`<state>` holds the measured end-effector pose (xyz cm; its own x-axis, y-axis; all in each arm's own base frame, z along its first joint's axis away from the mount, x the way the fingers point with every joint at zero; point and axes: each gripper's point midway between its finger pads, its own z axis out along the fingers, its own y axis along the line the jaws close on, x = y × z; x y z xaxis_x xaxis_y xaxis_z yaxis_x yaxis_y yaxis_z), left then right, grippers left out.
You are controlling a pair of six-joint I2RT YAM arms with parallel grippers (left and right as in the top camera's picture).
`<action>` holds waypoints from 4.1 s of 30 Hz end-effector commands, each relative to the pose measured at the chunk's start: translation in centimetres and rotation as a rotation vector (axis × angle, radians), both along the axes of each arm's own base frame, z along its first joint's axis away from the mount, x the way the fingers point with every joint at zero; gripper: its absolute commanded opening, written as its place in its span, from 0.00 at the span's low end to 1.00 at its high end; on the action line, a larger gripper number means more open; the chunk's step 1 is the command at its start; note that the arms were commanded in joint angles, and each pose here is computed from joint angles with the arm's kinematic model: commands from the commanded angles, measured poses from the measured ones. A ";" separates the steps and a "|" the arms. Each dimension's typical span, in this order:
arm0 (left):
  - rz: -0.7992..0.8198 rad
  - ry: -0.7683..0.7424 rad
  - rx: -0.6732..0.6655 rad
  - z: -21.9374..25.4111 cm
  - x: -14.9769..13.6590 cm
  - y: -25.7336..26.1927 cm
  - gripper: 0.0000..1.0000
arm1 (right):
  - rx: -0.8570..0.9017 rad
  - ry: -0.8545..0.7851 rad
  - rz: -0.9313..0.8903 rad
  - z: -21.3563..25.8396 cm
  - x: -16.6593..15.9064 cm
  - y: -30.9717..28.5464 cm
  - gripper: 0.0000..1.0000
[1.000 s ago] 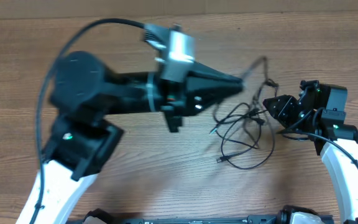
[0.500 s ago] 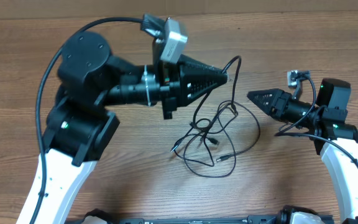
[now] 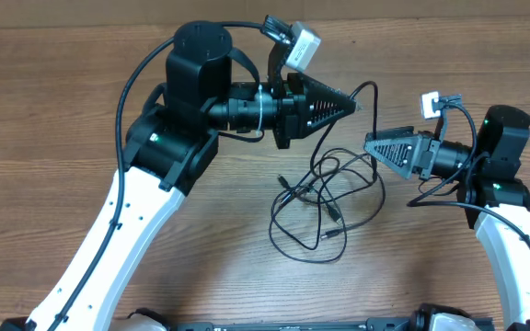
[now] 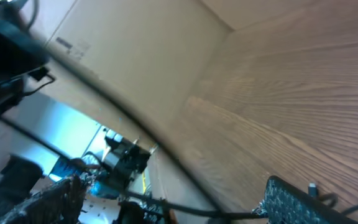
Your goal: Untangle cables
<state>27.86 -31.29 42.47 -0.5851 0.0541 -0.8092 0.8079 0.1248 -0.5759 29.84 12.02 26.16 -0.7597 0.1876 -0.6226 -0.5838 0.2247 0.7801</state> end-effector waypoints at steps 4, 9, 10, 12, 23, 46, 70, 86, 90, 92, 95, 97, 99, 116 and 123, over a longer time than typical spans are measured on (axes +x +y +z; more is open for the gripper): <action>0.006 0.002 0.010 -0.6 0.8 -0.7 0.04 | 0.040 -0.079 0.111 1.6 -1.6 0.5 0.90; 0.009 0.039 -0.004 -0.3 0.8 -1.0 0.04 | 0.037 -0.078 0.104 1.6 -1.5 0.4 0.62; 0.009 0.043 -0.009 -0.1 0.8 -1.1 0.04 | 0.036 -0.078 0.102 1.6 -1.4 0.4 0.57; 0.008 0.042 -0.033 0.6 0.8 -1.2 0.04 | 0.034 -0.077 0.098 1.5 -1.3 0.4 0.52; -0.012 -0.067 -0.251 7.5 0.4 -1.0 0.04 | -0.007 -0.042 0.056 0.5 -0.5 1.7 0.42; 0.004 -0.177 -0.413 12.6 0.6 2.2 0.04 | -0.407 0.383 -0.344 -10.8 1.3 -1.3 0.04; 0.346 -0.187 -0.458 15.0 7.5 18.6 0.04 | -0.439 0.396 -0.376 -11.3 1.4 -1.9 0.09; 0.524 -0.221 -0.321 13.3 8.2 28.2 0.04 | -0.465 0.387 -0.410 -11.6 1.9 -2.4 0.17; 0.558 -0.223 -0.288 12.9 8.1 30.0 0.04 | -0.465 0.386 -0.410 -11.6 1.9 -2.4 0.28; 0.577 -0.220 -0.275 12.6 8.0 30.9 0.04 | -0.465 0.385 -0.411 -11.5 1.9 -2.5 0.29; 0.597 -0.202 -0.264 12.4 7.8 32.0 0.04 | -0.465 0.382 -0.412 -11.5 2.0 -2.5 0.30; 0.594 -0.187 -0.259 12.2 7.7 32.1 0.04 | -0.464 0.379 -0.413 -11.5 2.0 -2.5 0.31; 0.586 -0.168 -0.257 12.1 7.6 32.0 0.04 | -0.463 0.379 -0.413 -11.5 2.0 -2.5 0.38; 0.181 -0.053 -0.219 11.0 4.6 19.6 0.04 | -0.466 0.339 -0.441 -11.0 2.9 -2.8 1.00; 0.059 -0.074 -0.230 11.8 2.0 15.9 0.04 | -0.580 0.372 -0.558 -12.8 3.5 -5.1 1.00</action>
<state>32.48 -14.52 52.26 -0.5495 -0.1873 -0.8142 0.8191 0.0714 -0.5692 33.01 8.04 14.45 -0.8303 0.3110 -0.4625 -0.0509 0.7841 0.6186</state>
